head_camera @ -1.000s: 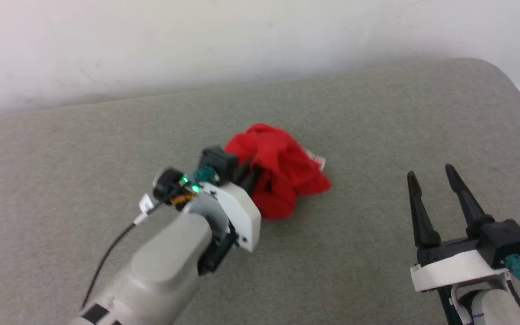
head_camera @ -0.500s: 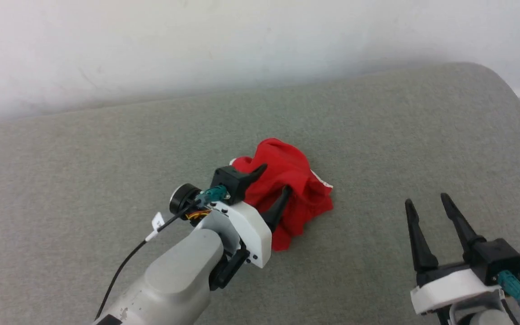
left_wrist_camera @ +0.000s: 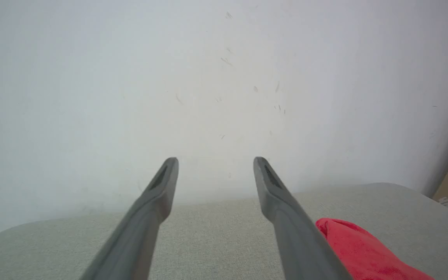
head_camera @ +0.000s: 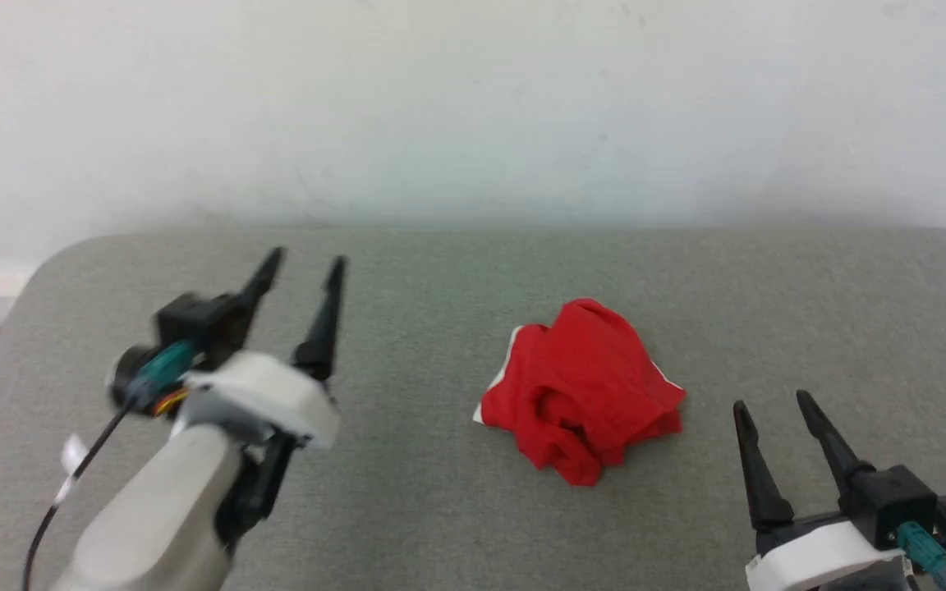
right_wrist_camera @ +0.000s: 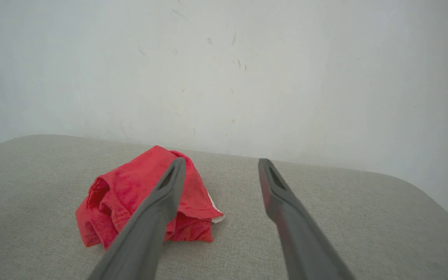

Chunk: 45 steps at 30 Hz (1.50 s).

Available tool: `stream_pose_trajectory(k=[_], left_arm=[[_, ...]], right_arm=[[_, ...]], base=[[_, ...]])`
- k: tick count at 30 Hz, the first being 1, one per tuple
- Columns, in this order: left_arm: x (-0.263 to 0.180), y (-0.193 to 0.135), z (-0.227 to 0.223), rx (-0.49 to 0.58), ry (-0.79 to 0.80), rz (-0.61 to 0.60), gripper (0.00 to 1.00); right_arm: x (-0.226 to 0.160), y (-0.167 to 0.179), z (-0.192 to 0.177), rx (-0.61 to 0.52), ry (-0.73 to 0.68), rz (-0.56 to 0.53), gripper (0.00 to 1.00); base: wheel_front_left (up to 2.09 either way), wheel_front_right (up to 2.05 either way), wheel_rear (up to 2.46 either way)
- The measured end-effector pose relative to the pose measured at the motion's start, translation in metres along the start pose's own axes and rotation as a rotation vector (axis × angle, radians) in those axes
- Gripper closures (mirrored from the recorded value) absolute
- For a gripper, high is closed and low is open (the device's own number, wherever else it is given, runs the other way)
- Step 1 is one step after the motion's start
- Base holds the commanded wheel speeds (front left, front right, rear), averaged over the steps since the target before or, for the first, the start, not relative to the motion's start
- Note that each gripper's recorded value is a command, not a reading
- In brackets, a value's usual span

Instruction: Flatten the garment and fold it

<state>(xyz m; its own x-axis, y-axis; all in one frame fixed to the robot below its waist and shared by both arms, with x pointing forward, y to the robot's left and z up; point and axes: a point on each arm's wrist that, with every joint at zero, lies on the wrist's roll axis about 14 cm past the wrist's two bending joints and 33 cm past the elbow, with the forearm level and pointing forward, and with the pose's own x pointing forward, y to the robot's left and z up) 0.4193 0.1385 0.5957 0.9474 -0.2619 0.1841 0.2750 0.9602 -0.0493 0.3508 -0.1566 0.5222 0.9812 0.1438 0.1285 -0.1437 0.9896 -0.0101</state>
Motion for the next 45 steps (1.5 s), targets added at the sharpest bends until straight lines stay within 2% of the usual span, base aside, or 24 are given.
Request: stream_pose_trajectory(k=[3, 8, 15, 21, 24, 31, 39, 44, 45], left_arm=[[-0.028, 0.026, 0.015, 0.013, -0.059, 0.115, 0.00], [-0.081, 0.043, -0.001, 0.000, -0.045, 0.252, 0.00], [-0.117, 0.034, -0.034, -0.002, 0.021, 0.306, 0.00], [-0.121, 0.029, -0.046, 0.012, 0.045, 0.298, 0.00], [-0.121, 0.028, -0.049, 0.007, 0.048, 0.298, 0.00], [-0.122, 0.034, -0.054, -0.002, 0.057, 0.318, 0.00], [-0.127, 0.045, -0.060, -0.017, 0.067, 0.371, 0.00], [-0.134, 0.052, -0.064, -0.018, 0.083, 0.408, 0.00], [-0.136, 0.053, -0.066, -0.018, 0.087, 0.413, 0.00]], right_arm=[[0.001, 0.009, 0.003, 0.002, -0.010, 0.029, 0.00], [0.002, 0.020, 0.005, 0.004, -0.017, 0.062, 0.00], [0.004, 0.025, 0.003, 0.012, -0.010, 0.078, 0.00], [0.006, 0.028, -0.002, 0.014, 0.003, 0.088, 0.00], [0.008, 0.040, -0.009, -0.002, 0.031, 0.128, 0.00], [0.025, 0.092, -0.042, -0.110, 0.253, 0.343, 0.00], [0.052, 0.096, -0.077, -0.275, 0.546, 0.461, 0.00], [0.061, 0.094, -0.093, -0.319, 0.639, 0.476, 0.00], [0.062, 0.095, -0.096, -0.319, 0.644, 0.478, 0.08]], base=[[0.00, 0.00, 0.00], [0.00, 0.00, 0.00], [0.00, 0.00, 0.00], [0.00, 0.00, 0.00], [0.00, 0.00, 0.00], [0.00, 0.00, 0.00], [0.00, 0.00, 0.00], [0.00, 0.00, 0.00], [0.00, 0.00, 0.00]])
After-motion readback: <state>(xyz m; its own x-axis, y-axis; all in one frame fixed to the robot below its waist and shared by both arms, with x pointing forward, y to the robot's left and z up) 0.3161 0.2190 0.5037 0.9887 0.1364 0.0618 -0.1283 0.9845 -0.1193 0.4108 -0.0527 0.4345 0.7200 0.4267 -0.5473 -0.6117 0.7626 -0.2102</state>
